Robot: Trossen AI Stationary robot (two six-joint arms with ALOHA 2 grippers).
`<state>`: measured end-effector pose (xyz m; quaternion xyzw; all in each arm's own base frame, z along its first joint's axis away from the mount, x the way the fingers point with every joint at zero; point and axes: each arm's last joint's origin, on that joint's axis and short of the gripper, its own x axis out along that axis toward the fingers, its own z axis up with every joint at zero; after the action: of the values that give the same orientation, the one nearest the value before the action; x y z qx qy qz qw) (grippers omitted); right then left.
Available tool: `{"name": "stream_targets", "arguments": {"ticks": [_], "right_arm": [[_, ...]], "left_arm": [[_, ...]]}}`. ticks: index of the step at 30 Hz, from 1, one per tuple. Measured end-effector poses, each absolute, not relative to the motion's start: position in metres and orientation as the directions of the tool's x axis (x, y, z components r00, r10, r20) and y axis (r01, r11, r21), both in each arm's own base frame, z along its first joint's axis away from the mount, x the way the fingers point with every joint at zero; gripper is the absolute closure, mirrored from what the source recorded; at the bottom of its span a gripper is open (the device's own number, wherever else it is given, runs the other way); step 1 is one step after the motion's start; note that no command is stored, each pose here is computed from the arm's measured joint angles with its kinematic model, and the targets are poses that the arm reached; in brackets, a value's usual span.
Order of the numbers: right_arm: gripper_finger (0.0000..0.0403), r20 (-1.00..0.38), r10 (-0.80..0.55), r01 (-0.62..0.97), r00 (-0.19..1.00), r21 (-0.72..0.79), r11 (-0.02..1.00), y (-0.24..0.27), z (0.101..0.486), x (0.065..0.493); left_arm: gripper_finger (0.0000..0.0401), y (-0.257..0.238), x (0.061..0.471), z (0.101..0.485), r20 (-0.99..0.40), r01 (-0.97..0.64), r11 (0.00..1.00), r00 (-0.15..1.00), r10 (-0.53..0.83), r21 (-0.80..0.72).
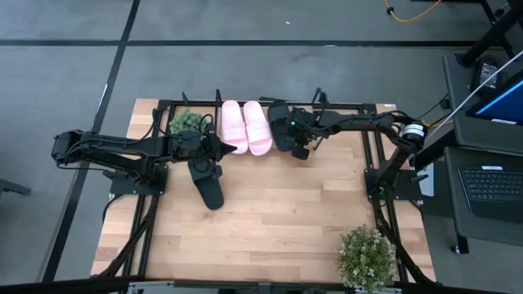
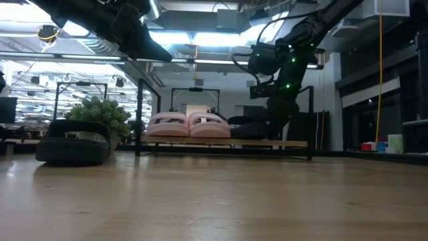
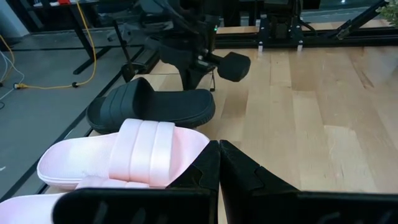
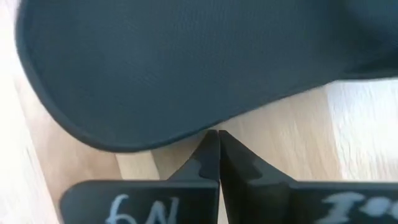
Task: Pick and place slides into the shelf
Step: Put the bottom black slides on the shelf
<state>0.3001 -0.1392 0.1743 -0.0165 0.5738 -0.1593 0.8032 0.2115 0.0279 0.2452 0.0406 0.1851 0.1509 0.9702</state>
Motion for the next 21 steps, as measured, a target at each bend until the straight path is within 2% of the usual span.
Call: {"name": "stream_targets", "arguments": {"ticks": [6, 12, 21], "right_arm": [[0.0403, -0.903, -0.28, 0.234, 0.325, -0.21, 0.949, -0.142, 0.184, 0.309], [0.0403, -0.902, -0.195, 0.183, 0.385, -0.133, 0.974, -0.14, 0.19, 0.313], [0.0403, -0.904, -0.185, 0.176, 0.386, -0.125, 0.976, -0.139, 0.19, 0.313]], "left_arm": [[0.04, 0.028, 0.211, 0.245, -0.35, -0.277, 0.951, 0.885, 0.308, 0.135], [0.04, 0.028, 0.211, 0.245, -0.35, -0.277, 0.951, 0.885, 0.308, 0.136], [0.04, 0.028, 0.211, 0.245, -0.351, -0.277, 0.951, 0.885, 0.308, 0.135]]}}
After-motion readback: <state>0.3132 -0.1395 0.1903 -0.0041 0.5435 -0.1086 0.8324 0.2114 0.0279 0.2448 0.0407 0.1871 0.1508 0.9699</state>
